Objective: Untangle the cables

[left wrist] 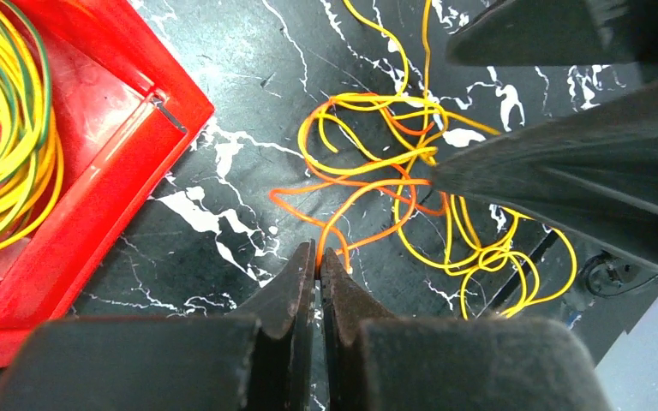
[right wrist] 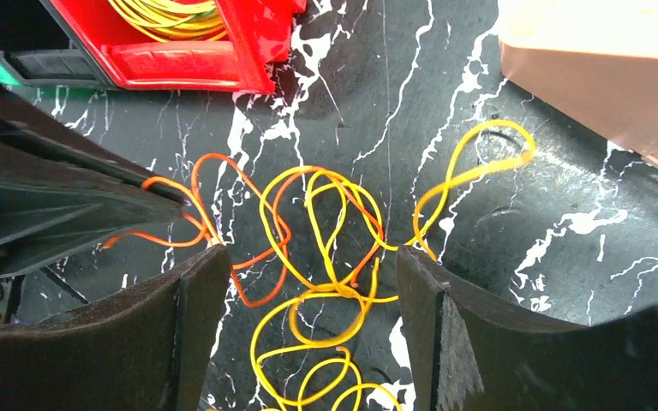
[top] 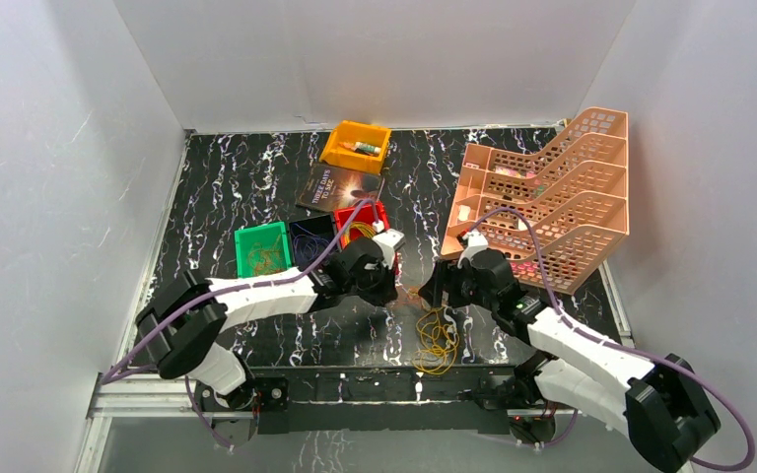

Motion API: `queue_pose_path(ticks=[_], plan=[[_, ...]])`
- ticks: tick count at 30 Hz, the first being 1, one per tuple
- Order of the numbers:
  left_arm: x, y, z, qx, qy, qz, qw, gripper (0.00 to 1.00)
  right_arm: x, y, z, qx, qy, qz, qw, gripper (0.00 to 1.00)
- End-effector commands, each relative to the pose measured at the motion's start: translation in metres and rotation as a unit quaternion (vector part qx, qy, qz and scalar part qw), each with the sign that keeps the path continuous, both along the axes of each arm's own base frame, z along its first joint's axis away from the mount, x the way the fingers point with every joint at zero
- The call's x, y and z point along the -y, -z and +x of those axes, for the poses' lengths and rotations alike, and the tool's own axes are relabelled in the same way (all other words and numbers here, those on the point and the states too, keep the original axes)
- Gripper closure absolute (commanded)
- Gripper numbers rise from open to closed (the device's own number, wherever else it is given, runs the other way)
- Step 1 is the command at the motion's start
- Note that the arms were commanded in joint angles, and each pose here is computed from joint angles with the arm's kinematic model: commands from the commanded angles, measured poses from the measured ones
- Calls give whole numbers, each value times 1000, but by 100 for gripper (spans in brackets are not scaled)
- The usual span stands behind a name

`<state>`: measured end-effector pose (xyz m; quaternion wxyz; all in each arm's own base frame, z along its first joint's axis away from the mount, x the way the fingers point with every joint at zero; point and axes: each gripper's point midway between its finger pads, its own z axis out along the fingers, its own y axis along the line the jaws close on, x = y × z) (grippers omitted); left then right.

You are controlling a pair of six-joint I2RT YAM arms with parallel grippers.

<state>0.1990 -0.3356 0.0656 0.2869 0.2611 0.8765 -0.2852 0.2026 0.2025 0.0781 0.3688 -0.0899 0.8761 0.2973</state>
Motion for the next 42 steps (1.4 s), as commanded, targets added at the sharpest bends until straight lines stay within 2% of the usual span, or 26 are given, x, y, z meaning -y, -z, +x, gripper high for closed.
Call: queue_pose_path(ticks=[1, 9, 18, 29, 42], plan=[[-3, -29, 3, 25, -6, -8, 1000, 100, -7, -1, 8, 6, 4, 15, 1000, 22], [-18, -54, 10, 58, -22, 10, 998, 100, -3, 21, 10, -25, 20, -7, 999, 24], [-35, -113, 20, 118, -51, 1, 992, 100, 12, 45, 13, -58, 73, -43, 995, 32], [-71, -204, 36, 214, -109, -7, 971, 100, 29, 63, 10, -71, 114, -64, 989, 40], [-99, -300, 45, 302, -148, -30, 941, 100, 29, 69, 8, -82, 116, -66, 988, 41]])
